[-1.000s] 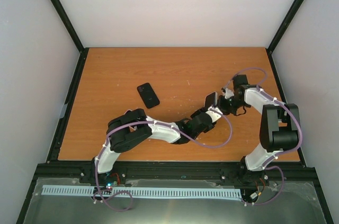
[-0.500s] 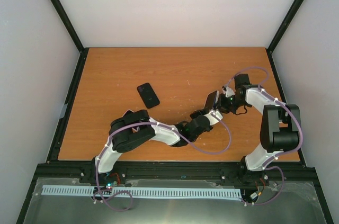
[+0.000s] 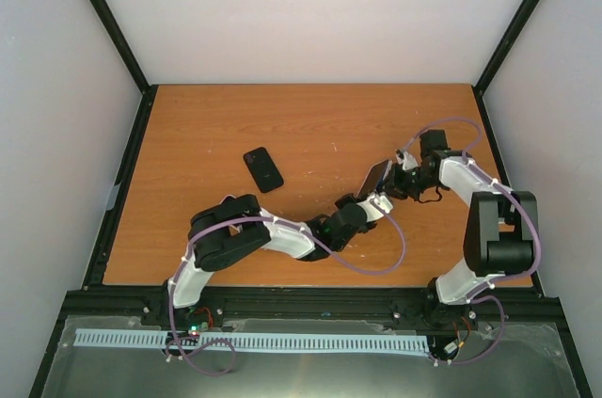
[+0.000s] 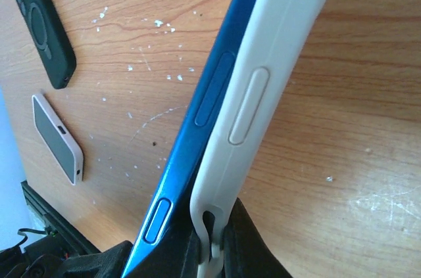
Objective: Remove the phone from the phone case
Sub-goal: Remove the phone case from the phone.
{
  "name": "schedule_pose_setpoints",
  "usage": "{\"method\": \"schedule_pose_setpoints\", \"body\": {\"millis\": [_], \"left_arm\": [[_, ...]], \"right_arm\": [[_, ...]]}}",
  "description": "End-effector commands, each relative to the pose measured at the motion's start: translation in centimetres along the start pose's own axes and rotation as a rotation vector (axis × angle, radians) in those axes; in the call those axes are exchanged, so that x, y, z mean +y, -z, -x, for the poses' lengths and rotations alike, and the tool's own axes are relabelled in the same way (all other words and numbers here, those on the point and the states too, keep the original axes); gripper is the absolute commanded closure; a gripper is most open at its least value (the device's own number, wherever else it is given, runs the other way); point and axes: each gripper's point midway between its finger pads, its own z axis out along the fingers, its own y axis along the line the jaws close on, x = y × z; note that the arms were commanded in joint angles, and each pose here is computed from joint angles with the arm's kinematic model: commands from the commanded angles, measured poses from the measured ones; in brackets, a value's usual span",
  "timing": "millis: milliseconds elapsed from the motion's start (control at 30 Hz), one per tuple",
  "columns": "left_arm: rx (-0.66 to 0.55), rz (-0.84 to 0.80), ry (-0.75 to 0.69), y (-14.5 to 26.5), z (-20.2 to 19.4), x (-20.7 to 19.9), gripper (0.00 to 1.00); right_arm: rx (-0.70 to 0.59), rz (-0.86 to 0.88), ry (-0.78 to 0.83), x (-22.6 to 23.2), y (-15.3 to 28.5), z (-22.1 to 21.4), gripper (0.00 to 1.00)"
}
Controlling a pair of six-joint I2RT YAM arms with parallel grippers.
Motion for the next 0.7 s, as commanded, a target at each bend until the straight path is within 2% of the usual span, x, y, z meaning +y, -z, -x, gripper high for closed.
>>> {"method": "schedule_pose_setpoints", "body": {"millis": [0, 267, 433, 667], "left_arm": [[-0.001, 0.156, 0.083, 0.3, 1.1, 6.6, 0.97], [0.001, 0.189, 0.209, 0.4, 1.8, 10.2, 1.00], [0.005, 0.193, 0.315, 0.7, 1.9, 12.3, 1.00], [-0.017, 0.193, 0.355, 1.1, 3.0, 13.2, 1.00]], "right_arm": [[-0.013, -0.071, 0.021, -1.0, 1.4, -0.6, 0.97], [-0.064, -0.135, 0.073, -1.7, 2.4, 0.3, 0.97], [-0.108, -0.175, 0.182, -1.5, 3.6, 0.9, 0.97], [-0.113, -0.250, 0.315, -1.5, 5.2, 1.2, 0.97]]}}
